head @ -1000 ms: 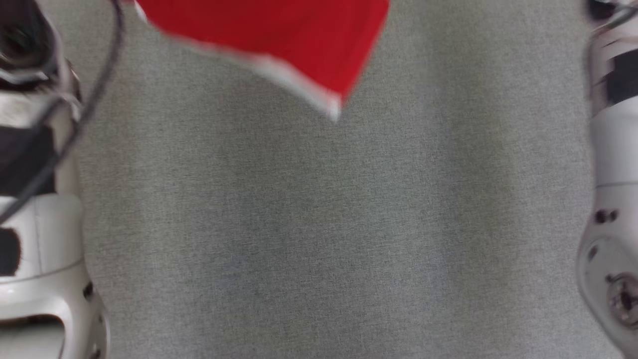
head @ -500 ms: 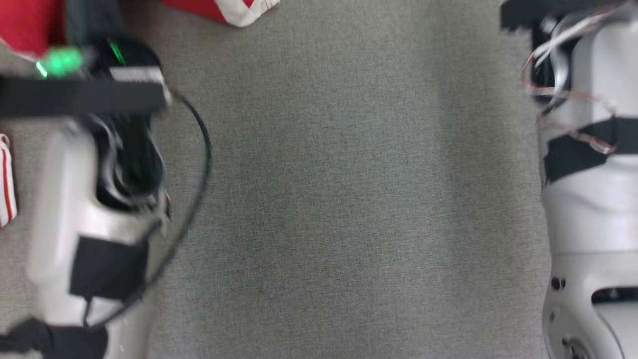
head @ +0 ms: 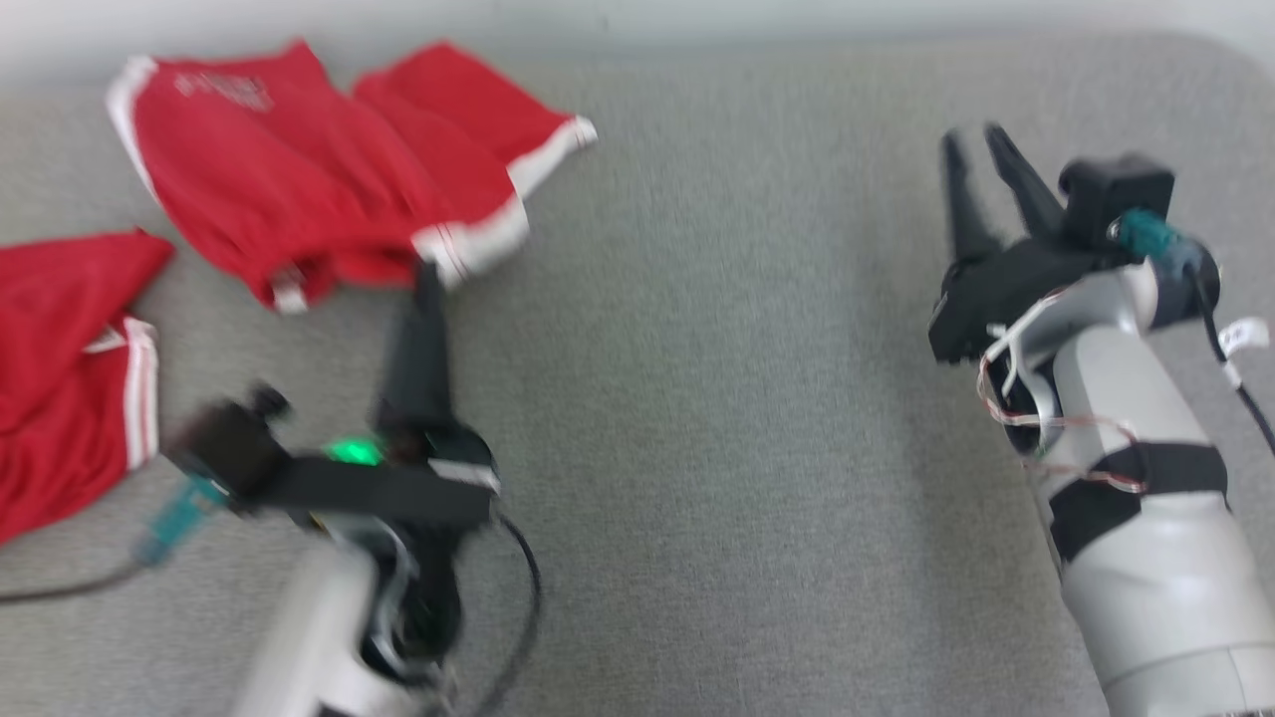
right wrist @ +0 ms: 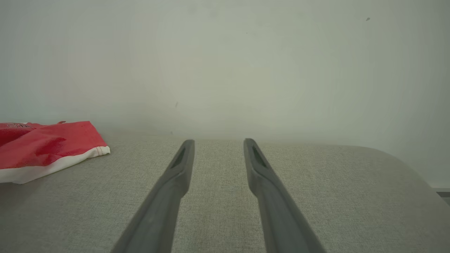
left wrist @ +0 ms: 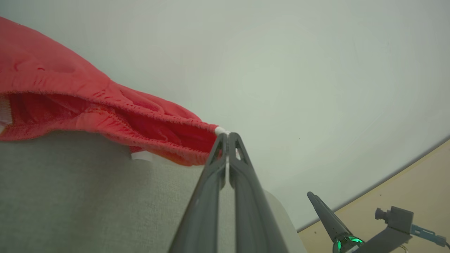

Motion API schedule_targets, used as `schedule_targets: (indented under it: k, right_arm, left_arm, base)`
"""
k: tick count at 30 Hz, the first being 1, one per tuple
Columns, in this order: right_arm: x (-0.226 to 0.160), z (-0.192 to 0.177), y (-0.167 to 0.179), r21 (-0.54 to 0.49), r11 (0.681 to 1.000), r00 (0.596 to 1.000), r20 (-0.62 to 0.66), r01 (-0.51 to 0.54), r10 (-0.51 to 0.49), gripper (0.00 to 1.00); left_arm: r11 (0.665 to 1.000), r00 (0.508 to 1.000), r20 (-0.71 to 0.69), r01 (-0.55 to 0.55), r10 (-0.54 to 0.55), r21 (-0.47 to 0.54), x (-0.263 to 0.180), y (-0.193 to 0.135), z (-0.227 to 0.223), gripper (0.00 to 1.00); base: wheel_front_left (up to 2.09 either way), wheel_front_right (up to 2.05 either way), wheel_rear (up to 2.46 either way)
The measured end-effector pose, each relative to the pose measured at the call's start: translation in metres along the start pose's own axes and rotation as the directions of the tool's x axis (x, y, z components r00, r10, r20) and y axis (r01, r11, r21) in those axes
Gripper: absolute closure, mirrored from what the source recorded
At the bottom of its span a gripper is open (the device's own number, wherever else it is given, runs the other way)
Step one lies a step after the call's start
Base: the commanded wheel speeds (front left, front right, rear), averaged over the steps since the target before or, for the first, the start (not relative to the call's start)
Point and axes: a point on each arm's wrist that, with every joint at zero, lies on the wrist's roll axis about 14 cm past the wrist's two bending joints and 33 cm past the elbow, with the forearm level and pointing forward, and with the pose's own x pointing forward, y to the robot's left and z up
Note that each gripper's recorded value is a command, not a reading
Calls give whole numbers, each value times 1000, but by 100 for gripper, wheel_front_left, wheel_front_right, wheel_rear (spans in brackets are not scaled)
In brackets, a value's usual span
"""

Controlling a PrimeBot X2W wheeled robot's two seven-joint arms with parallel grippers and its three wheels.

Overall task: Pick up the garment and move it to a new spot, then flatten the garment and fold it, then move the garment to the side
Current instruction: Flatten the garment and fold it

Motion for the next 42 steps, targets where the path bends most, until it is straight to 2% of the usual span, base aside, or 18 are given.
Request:
schedule_targets:
  k: [7, 14, 22, 29, 32, 34, 38, 39, 40, 41, 42]
  right_arm:
    - [-31, 6, 12, 2, 1000, 999, -33, -29, 30, 0]
    - [-56, 7, 19, -6, 999, 997, -69, -44, 43, 0]
    - [-71, -13, 41, -24, 996, 977, -196, -91, 84, 0]
    - [-71, -12, 68, -51, 986, 960, -242, -158, 141, 0]
    - [-68, -12, 84, -58, 979, 951, -257, -196, 175, 0]
    - [-65, -17, 94, -62, 973, 939, -281, -224, 198, 0]
    - [-59, -23, 114, -83, 957, 918, -316, -278, 239, 0]
    - [-58, -26, 117, -92, 953, 913, -327, -289, 245, 0]
    - [-56, -28, 119, -95, 950, 908, -335, -296, 250, 0]
    - [-55, -32, 121, -97, 947, 903, -346, -305, 255, 0]
    - [-54, -35, 124, -99, 944, 896, -358, -315, 261, 0]
  left_arm:
    - [1000, 988, -149, 31, -31, -1, -54, -28, -41, 100]
    - [1000, 980, -199, 12, -14, -13, -104, -34, -50, 100]
    - [996, 960, -267, -70, 83, 58, -168, -8, -57, 100]
    - [977, 952, -233, -170, 196, 128, -196, 20, -43, 100]
    - [960, 943, -221, -208, 247, 187, -202, 33, -39, 100]
    - [934, 932, -194, -254, 306, 252, -205, 47, -31, 100]
    - [900, 920, -102, -340, 378, 271, -206, 63, -9, 100]
    - [902, 921, -101, -341, 377, 264, -207, 63, -10, 91]
    - [903, 920, -107, -339, 376, 262, -209, 64, -12, 40]
    - [905, 919, -114, -338, 376, 259, -211, 64, -16, 0]
    - [905, 917, -128, -336, 378, 260, -213, 64, -20, 0]
  base:
    - [0, 0, 0]
    - [0, 0, 0]
    - [0, 0, 0]
    - [0, 0, 0]
    - [0, 0, 0]
    - [0, 0, 0]
    - [0, 0, 0]
    - [0, 0, 0]
    - [0, 0, 0]
    - [0, 0, 0]
    - [0, 0, 0]
